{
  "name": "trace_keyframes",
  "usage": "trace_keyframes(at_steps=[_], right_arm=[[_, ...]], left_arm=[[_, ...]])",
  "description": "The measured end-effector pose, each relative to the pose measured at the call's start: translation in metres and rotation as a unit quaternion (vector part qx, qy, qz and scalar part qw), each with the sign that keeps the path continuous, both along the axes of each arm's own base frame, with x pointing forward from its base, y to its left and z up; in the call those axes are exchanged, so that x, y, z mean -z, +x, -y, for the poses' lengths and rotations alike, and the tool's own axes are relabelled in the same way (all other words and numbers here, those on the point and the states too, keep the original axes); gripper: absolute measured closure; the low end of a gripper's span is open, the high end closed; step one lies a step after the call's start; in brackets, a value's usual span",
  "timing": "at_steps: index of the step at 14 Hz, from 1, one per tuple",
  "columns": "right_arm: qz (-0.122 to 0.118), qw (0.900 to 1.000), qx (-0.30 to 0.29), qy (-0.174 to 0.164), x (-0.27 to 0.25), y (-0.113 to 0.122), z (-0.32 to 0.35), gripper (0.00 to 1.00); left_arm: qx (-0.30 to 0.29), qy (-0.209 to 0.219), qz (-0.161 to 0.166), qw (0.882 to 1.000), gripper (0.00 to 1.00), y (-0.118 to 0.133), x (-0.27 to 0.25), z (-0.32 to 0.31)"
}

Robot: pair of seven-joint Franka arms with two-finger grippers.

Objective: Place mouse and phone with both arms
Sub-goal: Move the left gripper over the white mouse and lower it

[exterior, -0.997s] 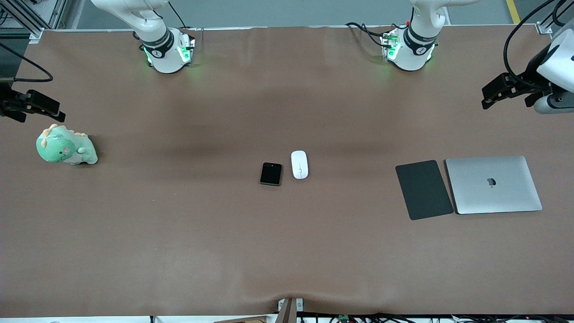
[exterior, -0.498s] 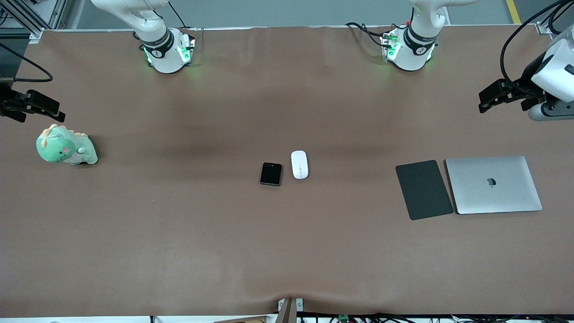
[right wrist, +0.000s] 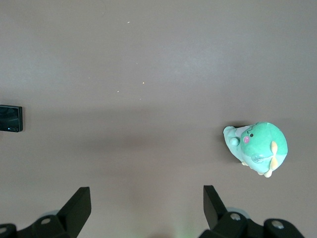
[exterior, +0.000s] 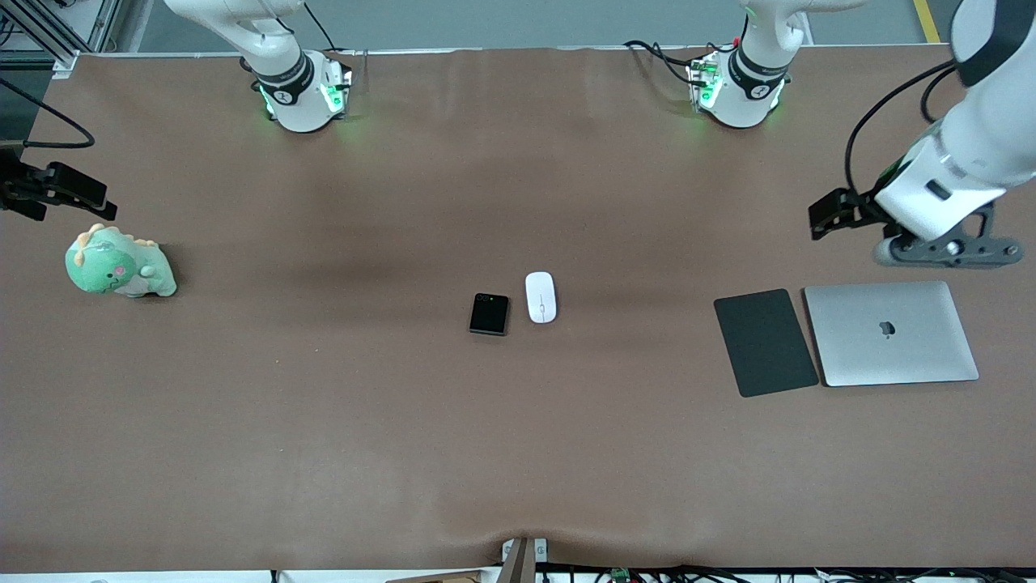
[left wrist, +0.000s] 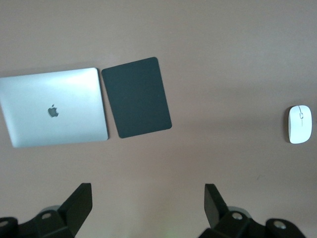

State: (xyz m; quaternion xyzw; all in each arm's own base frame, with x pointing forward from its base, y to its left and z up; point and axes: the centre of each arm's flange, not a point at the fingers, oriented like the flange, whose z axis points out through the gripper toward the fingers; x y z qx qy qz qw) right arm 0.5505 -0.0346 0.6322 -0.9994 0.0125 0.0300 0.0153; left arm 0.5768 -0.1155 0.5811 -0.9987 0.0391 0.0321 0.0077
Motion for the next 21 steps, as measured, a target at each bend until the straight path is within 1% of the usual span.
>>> trace_keyframes(at_steps=[2, 5, 10, 18, 21], right_arm=[[0.0, 1.0, 0.0, 0.0, 0.0, 0.0, 0.0, 0.0], [0.0, 1.0, 0.0, 0.0, 0.0, 0.0, 0.0, 0.0], [0.0, 1.0, 0.0, 0.0, 0.0, 0.0, 0.0, 0.0], [0.0, 1.0, 0.0, 0.0, 0.0, 0.0, 0.0, 0.0], [0.0, 1.0, 0.0, 0.0, 0.0, 0.0, 0.0, 0.0]], left_arm=[[-0.001, -0.002, -0.003, 1.0, 0.0, 0.009, 0.02, 0.018], [-0.019, -0.004, -0.005, 1.0, 0.0, 0.017, 0.053, 0.062], [-0.047, -0.012, 0.001, 0.999, 0.0, 0.02, 0.114, 0.15], [-0.096, -0.039, 0.019, 0.994, 0.0, 0.004, 0.203, 0.262], [-0.098, -0.035, 0.007, 0.995, 0.0, -0.006, 0.237, 0.287]])
